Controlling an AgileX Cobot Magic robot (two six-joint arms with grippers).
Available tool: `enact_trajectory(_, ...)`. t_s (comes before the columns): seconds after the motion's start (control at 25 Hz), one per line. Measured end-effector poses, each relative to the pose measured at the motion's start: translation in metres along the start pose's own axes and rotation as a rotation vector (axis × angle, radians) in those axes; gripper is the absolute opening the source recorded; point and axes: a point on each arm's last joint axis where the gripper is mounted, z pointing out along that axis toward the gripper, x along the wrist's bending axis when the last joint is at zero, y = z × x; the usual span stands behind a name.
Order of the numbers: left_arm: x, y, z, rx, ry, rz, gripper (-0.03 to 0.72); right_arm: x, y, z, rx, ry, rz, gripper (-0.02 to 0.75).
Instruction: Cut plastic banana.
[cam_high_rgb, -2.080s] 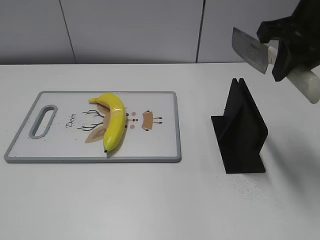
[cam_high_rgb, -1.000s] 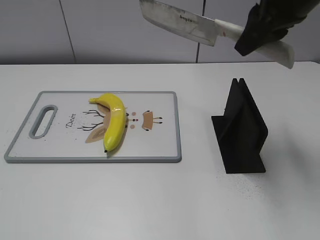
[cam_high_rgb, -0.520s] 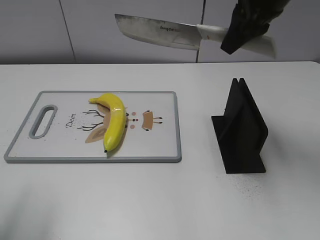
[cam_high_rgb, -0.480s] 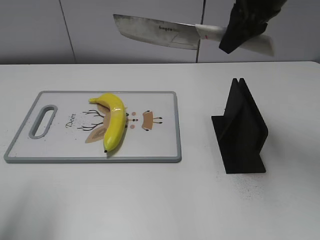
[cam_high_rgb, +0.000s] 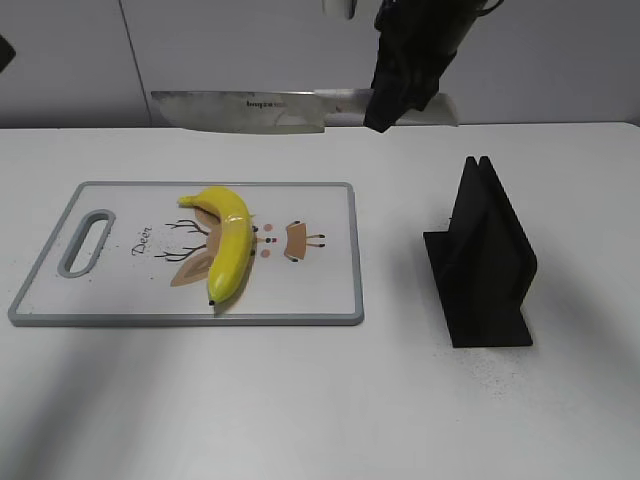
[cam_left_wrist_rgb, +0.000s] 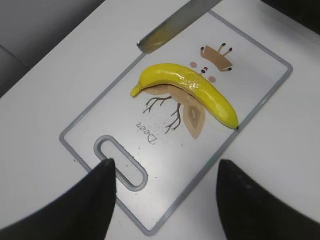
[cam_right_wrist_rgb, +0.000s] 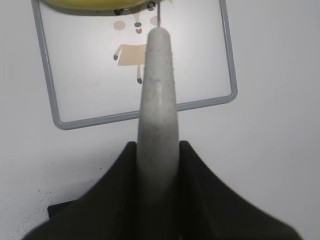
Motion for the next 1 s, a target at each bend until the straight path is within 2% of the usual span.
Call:
enact_trajectory(0.12,0.012,0.012,0.020,0.006,-0.038,0.129,0.590,-0.005,0.001,0.011,0.005,0.009,-0.024,0.164)
enact_trajectory(0.2,0.014,0.020,0.036,0.008,-0.073,0.221,0.589,-0.006,0.000,0.015,0.009,0.014,-0.065,0.164)
enact_trajectory(0.4,0.014,0.030,0.085,0.051,-0.164,0.339,0.589,-0.007,-0.001,0.024,0.008,0.033,-0.146,0.164)
enact_trajectory(0.64,0.015,0.019,0.150,0.126,-0.263,0.357,0.573,-0.005,0.003,0.032,-0.057,0.082,-0.186,0.164)
enact_trajectory(1.0,0.020,0.011,0.173,0.144,-0.262,0.342,0.560,-0.007,-0.001,0.052,-0.054,0.122,-0.170,0.164)
